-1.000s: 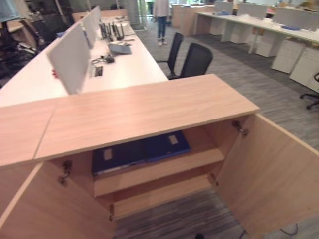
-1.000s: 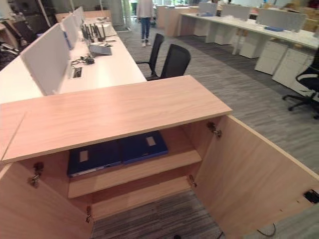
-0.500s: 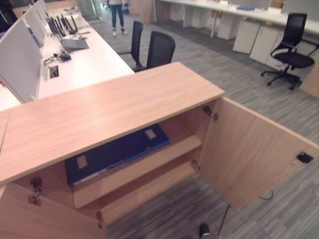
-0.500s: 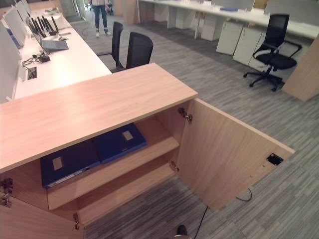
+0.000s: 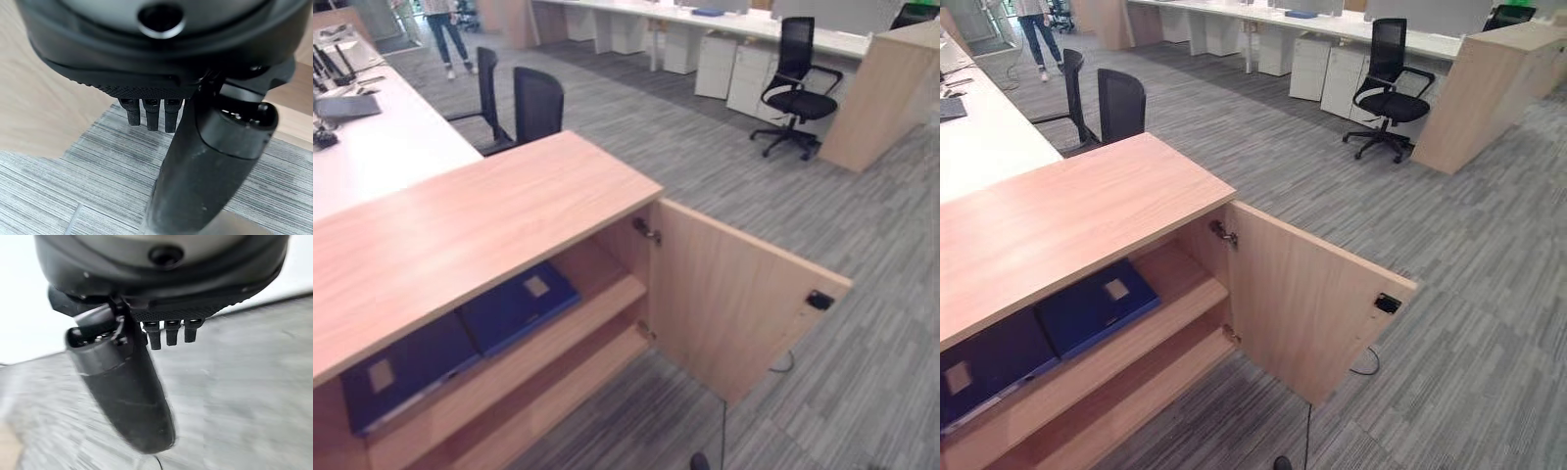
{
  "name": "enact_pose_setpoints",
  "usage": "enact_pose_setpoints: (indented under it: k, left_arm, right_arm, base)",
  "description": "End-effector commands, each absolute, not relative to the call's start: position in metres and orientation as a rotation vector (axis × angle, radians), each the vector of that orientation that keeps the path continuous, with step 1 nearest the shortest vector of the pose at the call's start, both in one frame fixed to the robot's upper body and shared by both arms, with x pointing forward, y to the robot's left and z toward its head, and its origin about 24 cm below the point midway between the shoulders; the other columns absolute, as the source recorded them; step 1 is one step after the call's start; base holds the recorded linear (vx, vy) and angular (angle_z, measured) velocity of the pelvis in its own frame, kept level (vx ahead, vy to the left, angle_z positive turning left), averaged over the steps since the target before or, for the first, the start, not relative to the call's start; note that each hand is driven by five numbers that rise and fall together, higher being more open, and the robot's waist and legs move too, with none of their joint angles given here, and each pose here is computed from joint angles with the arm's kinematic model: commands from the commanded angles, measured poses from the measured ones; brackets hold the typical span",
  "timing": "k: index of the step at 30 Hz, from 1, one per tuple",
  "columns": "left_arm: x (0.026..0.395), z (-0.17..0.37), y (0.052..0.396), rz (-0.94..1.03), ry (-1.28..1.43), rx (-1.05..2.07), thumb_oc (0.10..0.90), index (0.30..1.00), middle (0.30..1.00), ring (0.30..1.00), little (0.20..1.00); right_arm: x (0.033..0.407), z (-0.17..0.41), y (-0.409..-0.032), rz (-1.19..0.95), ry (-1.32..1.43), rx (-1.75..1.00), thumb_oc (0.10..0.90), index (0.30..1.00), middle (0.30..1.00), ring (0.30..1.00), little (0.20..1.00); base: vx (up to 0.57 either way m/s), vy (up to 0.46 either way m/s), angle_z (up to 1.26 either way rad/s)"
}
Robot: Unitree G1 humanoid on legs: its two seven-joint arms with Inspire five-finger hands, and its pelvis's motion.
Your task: Put the empty folder in the office cabinet
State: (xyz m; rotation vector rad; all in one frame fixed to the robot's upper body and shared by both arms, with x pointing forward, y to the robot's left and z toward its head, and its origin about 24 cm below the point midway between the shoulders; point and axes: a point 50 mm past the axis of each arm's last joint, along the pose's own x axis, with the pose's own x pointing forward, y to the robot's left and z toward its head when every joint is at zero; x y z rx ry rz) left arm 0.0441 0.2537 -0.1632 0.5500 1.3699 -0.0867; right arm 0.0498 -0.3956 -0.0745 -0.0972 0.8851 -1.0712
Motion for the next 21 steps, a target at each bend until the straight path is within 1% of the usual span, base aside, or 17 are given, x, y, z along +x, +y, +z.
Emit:
enact_pose_setpoints:
  k: [1,4,8,10,12,13,14,15,17,18,21]
  left_arm:
    - [0.082,-0.159,0.244,-0.057,1.258,0.466,0.800,0.900,0.900,0.900,0.900]
    - [0.087,-0.158,0.246,-0.088,1.246,0.502,0.800,0.900,0.900,0.900,0.900]
    - [0.095,-0.154,0.248,-0.096,1.208,0.508,0.800,0.900,0.900,0.900,0.900]
    - [0.098,-0.152,0.250,-0.090,1.190,0.505,0.800,0.900,0.900,0.900,0.900]
    - [0.098,-0.151,0.251,-0.089,1.191,0.504,0.800,0.900,0.900,0.900,0.900]
    - [0.096,-0.151,0.252,-0.095,1.201,0.505,0.800,0.900,0.900,0.900,0.900]
    - [0.095,-0.151,0.252,-0.100,1.205,0.508,0.800,0.900,0.900,0.900,0.900]
    - [0.095,-0.152,0.252,-0.100,1.206,0.508,0.800,0.900,0.900,0.900,0.900]
    - [0.092,-0.151,0.255,-0.106,1.214,0.512,0.800,0.900,0.900,0.900,0.900]
    - [0.092,-0.151,0.255,-0.106,1.214,0.511,0.800,0.900,0.900,0.900,0.900]
    - [0.091,-0.151,0.259,-0.119,1.221,0.531,0.800,0.900,0.900,0.900,0.900]
  right_arm:
    - [0.100,-0.025,-0.420,-1.049,0.627,-0.282,0.800,0.900,0.900,0.900,0.900]
    - [0.128,0.006,-0.415,-0.973,0.459,-0.338,0.800,0.900,0.900,0.900,0.900]
    - [0.146,0.029,-0.413,-0.913,0.347,-0.393,0.800,0.900,0.900,0.900,0.900]
    - [0.161,0.047,-0.405,-0.834,0.266,-0.435,0.800,0.900,0.900,0.900,0.900]
    - [0.165,0.052,-0.402,-0.800,0.247,-0.451,0.800,0.900,0.900,0.900,0.900]
    - [0.174,0.063,-0.394,-0.724,0.200,-0.481,0.800,0.900,0.900,0.900,0.900]
    - [0.178,0.067,-0.389,-0.679,0.179,-0.491,0.800,0.900,0.900,0.900,0.900]
    - [0.177,0.067,-0.389,-0.678,0.180,-0.491,0.800,0.900,0.900,0.900,0.900]
    - [0.185,0.078,-0.379,-0.571,0.142,-0.522,0.800,0.900,0.900,0.900,0.900]
    - [0.185,0.078,-0.379,-0.570,0.142,-0.522,0.800,0.900,0.900,0.900,0.900]
    - [0.195,0.086,-0.371,-0.474,0.114,-0.541,0.800,0.900,0.900,0.900,0.900]
  base:
    - [0.06,-0.186,-0.02]
    - [0.05,-0.175,-0.03]
    - [0.10,-0.163,-0.01]
    - [0.04,-0.215,0.03]
    - [0.03,-0.159,-0.02]
    - [0.03,-0.151,-0.03]
    - [0.03,-0.150,-0.03]
    - [0.02,-0.097,0.00]
    - [0.02,-0.135,0.00]
    - [0.02,-0.131,0.08]
    - [0.02,-0.109,0.16]
